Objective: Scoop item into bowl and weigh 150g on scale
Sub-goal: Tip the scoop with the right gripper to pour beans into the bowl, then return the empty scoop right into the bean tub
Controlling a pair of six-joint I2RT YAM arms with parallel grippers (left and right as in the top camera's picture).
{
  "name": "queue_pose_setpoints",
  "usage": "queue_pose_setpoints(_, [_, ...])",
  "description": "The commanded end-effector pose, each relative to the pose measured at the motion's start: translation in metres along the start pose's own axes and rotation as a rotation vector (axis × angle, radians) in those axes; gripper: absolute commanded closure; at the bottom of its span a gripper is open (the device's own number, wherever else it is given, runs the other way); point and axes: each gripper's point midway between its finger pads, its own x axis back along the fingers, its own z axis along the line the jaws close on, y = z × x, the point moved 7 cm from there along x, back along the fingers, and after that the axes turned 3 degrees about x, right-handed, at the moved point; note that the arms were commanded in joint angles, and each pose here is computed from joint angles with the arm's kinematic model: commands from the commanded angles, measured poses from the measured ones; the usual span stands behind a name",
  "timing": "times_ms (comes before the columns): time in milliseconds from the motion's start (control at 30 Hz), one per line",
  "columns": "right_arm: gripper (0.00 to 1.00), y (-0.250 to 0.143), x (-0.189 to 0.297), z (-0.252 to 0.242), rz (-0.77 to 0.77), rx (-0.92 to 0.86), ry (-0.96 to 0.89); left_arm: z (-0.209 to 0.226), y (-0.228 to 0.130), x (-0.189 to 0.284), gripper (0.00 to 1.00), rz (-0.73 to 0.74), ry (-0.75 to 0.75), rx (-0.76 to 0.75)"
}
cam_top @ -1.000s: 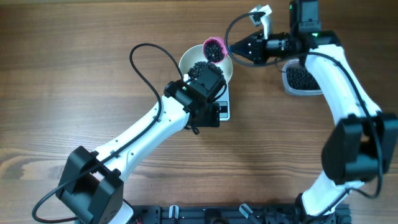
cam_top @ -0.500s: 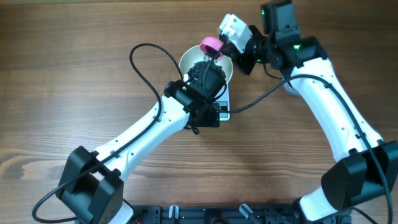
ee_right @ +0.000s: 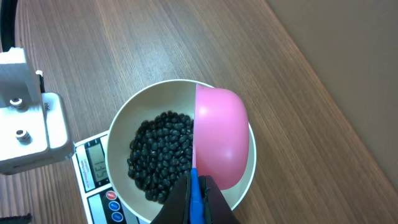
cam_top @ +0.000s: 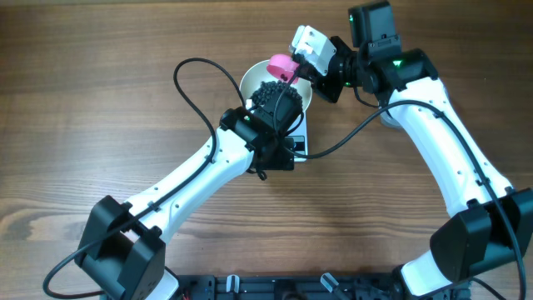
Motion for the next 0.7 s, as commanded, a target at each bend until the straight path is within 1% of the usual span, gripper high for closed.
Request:
queue_pose_setpoints(0, [0.96, 0.003, 0.003, 0.002, -0.03, 0.016, 0.016, 0.001, -0.001, -0.004, 0.0, -0.003, 0.023, 0.004])
queue_pose_setpoints(100, [0.96, 0.001, 0.004, -0.001, -0.012, -0.021, -0.007, 0.001, -0.001, -0.004, 0.0, -0.003, 0.024, 0.004])
queue_pose_setpoints(167, [0.96, 0.008, 0.004, -0.008, -0.06, -0.206, -0.036, 0.001, -0.001, -0.004, 0.0, -0.003, 0.023, 0.004])
queue_pose_setpoints(200, [0.96, 0.01, 0.005, -0.01, -0.072, -0.274, -0.043, 0.001, -0.001, -0.004, 0.0, -0.003, 0.023, 0.004])
queue_pose_setpoints(233, [0.96, 0.009, 0.005, -0.011, -0.072, -0.29, -0.045, 0.001, -0.001, -0.004, 0.0, -0.003, 0.023, 0.004])
queue_pose_setpoints(300, [0.96, 0.009, 0.005, -0.01, -0.077, -0.293, -0.035, 0.001, -0.001, -0.004, 0.0, -0.003, 0.023, 0.004])
queue_pose_setpoints(333, [0.96, 0.013, 0.005, -0.006, -0.102, -0.284, 0.006, 0.001, -0.001, -0.004, 0.0, -0.003, 0.023, 0.004])
queue_pose_setpoints(433, [0.96, 0.015, 0.006, 0.007, -0.142, -0.157, 0.109, 0.001, -0.001, -0.004, 0.0, -0.003, 0.023, 0.004])
queue_pose_setpoints(667, [0.96, 0.005, 0.005, 0.002, -0.059, -0.121, 0.038, 0.001, -0.001, -0.004, 0.0, -0.003, 0.023, 0.004])
